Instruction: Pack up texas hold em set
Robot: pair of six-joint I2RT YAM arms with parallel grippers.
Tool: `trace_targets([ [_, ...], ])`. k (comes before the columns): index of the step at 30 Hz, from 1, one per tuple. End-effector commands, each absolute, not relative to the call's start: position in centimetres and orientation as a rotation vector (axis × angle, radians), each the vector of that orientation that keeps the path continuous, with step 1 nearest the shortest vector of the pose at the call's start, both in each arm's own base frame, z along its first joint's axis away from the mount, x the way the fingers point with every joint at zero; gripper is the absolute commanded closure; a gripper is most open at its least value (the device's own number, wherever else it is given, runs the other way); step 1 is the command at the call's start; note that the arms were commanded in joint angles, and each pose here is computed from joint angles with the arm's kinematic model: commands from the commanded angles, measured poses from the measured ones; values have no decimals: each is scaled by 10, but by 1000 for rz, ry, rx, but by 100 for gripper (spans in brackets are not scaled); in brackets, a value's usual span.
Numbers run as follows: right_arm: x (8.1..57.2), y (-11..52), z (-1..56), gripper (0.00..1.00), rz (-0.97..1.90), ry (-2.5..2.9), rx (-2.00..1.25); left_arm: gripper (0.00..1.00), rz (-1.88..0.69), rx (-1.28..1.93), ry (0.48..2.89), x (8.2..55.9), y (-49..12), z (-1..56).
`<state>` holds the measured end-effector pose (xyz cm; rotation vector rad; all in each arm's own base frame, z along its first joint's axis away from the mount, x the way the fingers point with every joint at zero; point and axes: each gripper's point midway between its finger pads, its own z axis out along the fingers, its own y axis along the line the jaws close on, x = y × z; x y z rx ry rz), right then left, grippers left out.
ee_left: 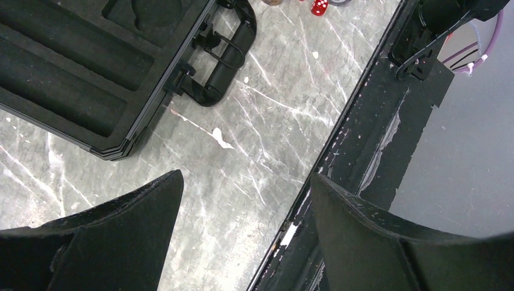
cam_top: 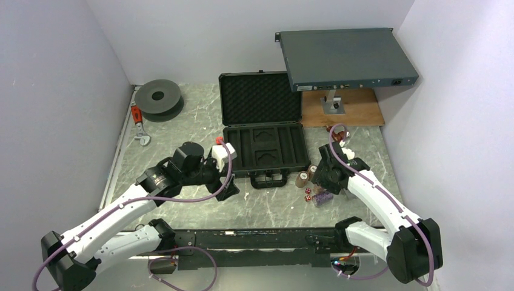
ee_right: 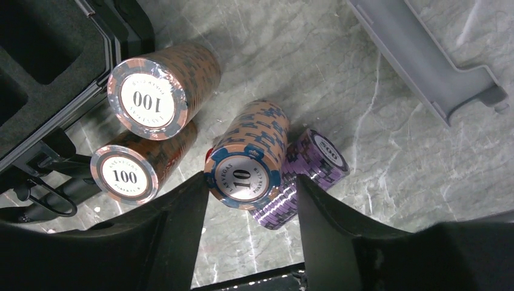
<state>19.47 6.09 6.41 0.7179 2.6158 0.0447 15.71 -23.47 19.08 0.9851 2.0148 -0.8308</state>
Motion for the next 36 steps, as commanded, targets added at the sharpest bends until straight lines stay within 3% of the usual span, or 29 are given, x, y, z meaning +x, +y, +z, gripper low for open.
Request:
trace_targets([
  [1, 193, 53, 63, 46, -7, 2595, 729, 17, -822, 994, 1974, 160, -237, 198],
  [3, 193, 53, 63, 51, -5, 2596, 728, 17, -822, 993, 1974, 160, -237, 198],
  [8, 193, 53, 65, 51, -1, 2586, 728, 17, -820, 996, 1968, 159, -237, 198],
  [13, 192, 52, 63, 37, -9, 2590, 732, 17, -824, 1001, 1964, 158, -238, 199],
  [18, 195, 50, 63, 37, -26, 2583, 733, 17, -820, 1001, 1966, 158, -237, 198],
  [21, 196, 49, 63, 47, -34, 2576, 736, 17, -821, 1001, 1966, 157, -238, 199],
  [30, 200, 52, 81, 100, 0, 2548, 743, 18, -836, 1027, 1982, 155, -241, 194],
  [36, 203, 46, 114, 100, -4, 2488, 745, 18, -814, 1020, 1987, 157, -240, 194],
])
